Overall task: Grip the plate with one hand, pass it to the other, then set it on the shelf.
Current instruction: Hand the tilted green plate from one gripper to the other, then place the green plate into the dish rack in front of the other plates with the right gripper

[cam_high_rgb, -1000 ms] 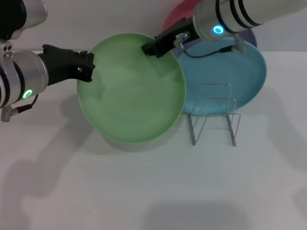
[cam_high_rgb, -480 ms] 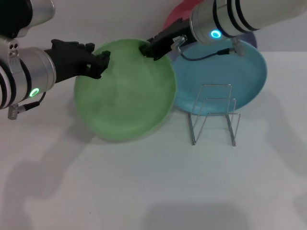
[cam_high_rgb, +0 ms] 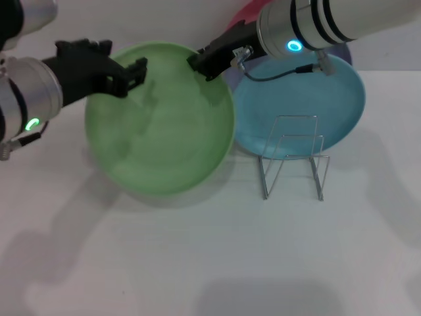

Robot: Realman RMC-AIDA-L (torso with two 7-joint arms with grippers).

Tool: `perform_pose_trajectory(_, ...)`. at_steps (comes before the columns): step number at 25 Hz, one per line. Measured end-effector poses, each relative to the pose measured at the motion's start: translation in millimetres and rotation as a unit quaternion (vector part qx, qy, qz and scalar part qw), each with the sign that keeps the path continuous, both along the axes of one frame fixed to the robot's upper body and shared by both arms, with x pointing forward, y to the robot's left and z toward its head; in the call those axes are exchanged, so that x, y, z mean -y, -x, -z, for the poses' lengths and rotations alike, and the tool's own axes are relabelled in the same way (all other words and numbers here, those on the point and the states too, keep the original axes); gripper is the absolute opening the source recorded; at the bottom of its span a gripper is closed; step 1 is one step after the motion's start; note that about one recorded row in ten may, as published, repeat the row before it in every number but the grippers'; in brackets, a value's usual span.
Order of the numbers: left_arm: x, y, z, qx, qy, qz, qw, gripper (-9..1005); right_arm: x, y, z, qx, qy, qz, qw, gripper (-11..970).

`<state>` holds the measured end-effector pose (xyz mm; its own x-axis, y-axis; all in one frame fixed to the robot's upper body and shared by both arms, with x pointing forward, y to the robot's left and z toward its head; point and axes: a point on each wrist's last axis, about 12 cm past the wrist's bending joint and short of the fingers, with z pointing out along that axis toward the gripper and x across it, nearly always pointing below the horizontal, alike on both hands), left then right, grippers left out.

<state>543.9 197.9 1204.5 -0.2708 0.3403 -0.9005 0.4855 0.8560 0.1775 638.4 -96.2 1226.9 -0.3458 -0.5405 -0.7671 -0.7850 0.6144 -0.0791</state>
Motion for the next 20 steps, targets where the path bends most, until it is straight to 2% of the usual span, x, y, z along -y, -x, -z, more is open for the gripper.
perform_pose_trajectory(8,-24.9,6.3,-4.4,0.112,0.020,-0.054,0.992,635,6.3,6.6,-6.3,0.019,-0.016,0.003,1.000,44)
perform_pose_trajectory(14,-44.1,7.6,11.9,0.192,0.043,-0.110,0.974,673,16.9,15.6,-18.5,0.056,-0.035,0.009,0.998,38)
perform_pose_trajectory(18,-56.9,13.9,29.3,0.252,0.060,-0.150,0.954,698,35.8,25.3,-29.1,0.088,-0.052,0.026,0.994,38)
perform_pose_trajectory(20,-58.9,15.6,34.0,0.262,0.063,-0.156,0.950,710,47.8,31.7,-32.6,0.107,-0.058,0.035,0.992,38)
